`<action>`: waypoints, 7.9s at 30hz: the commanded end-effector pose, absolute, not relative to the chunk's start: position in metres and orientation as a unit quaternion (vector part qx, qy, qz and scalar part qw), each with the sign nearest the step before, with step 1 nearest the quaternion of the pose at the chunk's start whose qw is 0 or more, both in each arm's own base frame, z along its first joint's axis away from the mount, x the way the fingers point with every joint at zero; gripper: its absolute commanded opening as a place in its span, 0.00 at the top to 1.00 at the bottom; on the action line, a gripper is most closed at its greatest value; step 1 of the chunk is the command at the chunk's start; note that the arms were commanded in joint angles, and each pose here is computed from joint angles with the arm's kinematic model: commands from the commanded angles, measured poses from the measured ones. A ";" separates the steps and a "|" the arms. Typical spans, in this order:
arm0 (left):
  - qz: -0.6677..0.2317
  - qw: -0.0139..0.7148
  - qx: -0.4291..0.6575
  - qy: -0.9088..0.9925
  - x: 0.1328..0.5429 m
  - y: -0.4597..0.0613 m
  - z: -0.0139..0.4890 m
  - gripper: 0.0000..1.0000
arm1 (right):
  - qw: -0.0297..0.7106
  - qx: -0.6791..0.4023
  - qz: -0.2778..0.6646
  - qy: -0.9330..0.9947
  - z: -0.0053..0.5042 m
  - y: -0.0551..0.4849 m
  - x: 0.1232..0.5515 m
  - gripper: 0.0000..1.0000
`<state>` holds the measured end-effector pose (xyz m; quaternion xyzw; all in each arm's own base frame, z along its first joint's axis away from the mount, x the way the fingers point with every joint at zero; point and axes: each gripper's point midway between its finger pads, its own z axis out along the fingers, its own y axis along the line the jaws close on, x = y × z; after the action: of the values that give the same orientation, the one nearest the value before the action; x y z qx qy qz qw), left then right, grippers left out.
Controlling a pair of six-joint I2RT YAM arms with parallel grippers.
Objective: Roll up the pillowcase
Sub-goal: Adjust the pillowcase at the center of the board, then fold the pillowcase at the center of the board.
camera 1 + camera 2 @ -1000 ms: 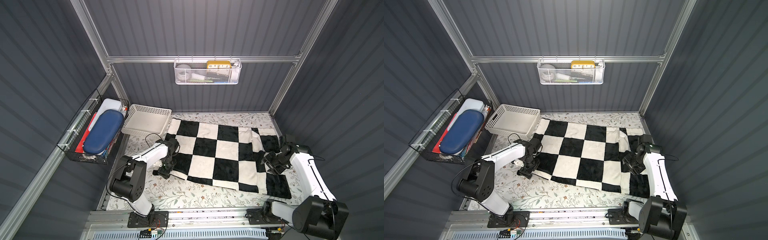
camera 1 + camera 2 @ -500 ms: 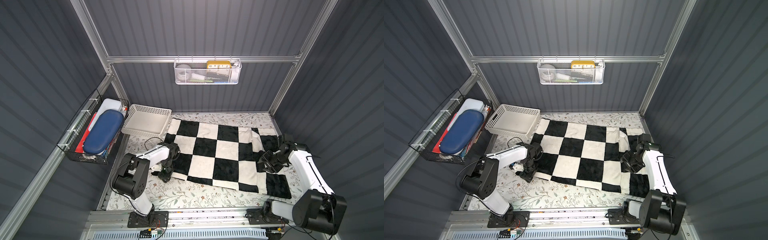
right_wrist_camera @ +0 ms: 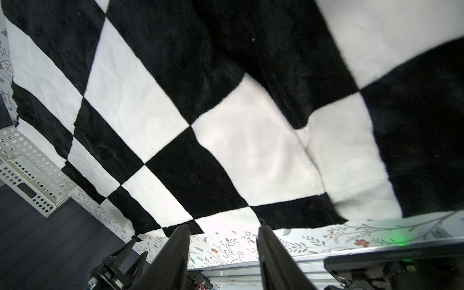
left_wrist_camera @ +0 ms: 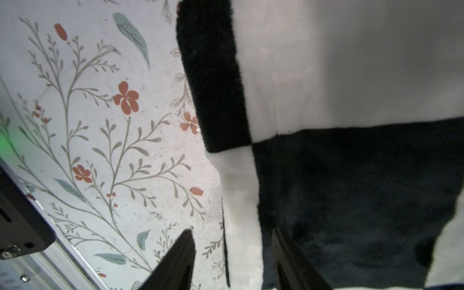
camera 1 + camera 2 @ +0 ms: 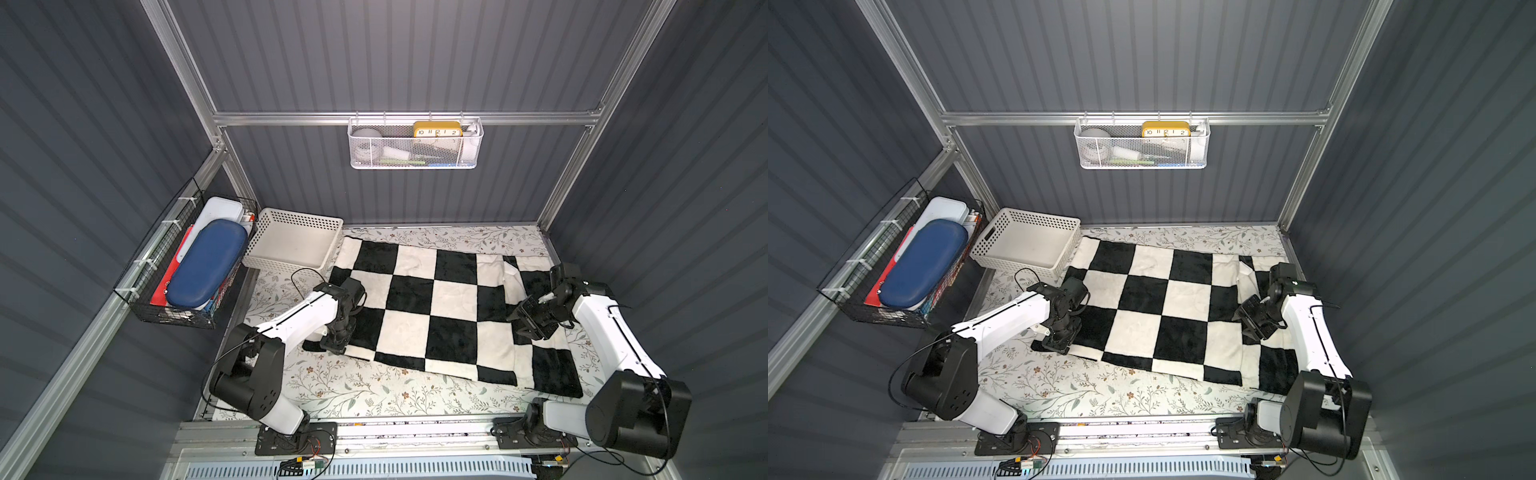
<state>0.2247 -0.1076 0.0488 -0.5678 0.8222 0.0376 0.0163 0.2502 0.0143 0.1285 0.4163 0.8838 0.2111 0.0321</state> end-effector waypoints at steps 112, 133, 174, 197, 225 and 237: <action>-0.165 0.208 0.004 0.964 0.541 -0.271 0.012 1.00 | 0.046 0.389 0.089 0.916 0.025 -0.077 0.429 0.90; -0.399 0.112 -0.028 0.909 0.570 -0.321 -0.032 0.84 | -0.005 0.473 0.089 0.876 -0.002 -0.135 0.486 0.94; -0.043 0.096 -0.498 0.861 0.300 -0.110 0.104 0.63 | 0.096 0.390 0.260 0.878 0.106 0.031 0.290 0.61; 0.123 0.013 -0.571 0.812 0.264 -0.104 0.041 0.29 | 0.050 0.312 0.276 0.908 0.105 0.079 0.290 0.52; 0.157 0.015 -0.553 0.818 0.259 -0.097 -0.029 0.89 | 0.072 0.319 0.196 0.925 0.119 0.045 0.284 0.54; 0.101 0.052 -0.500 0.858 0.291 -0.123 0.014 1.00 | 0.035 0.566 0.108 0.817 0.102 -0.053 0.233 0.54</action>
<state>0.2853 -0.1103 0.0158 -0.5253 0.8400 0.1230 0.0581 0.2726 -0.0114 0.1145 0.4445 0.8797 0.1555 0.0666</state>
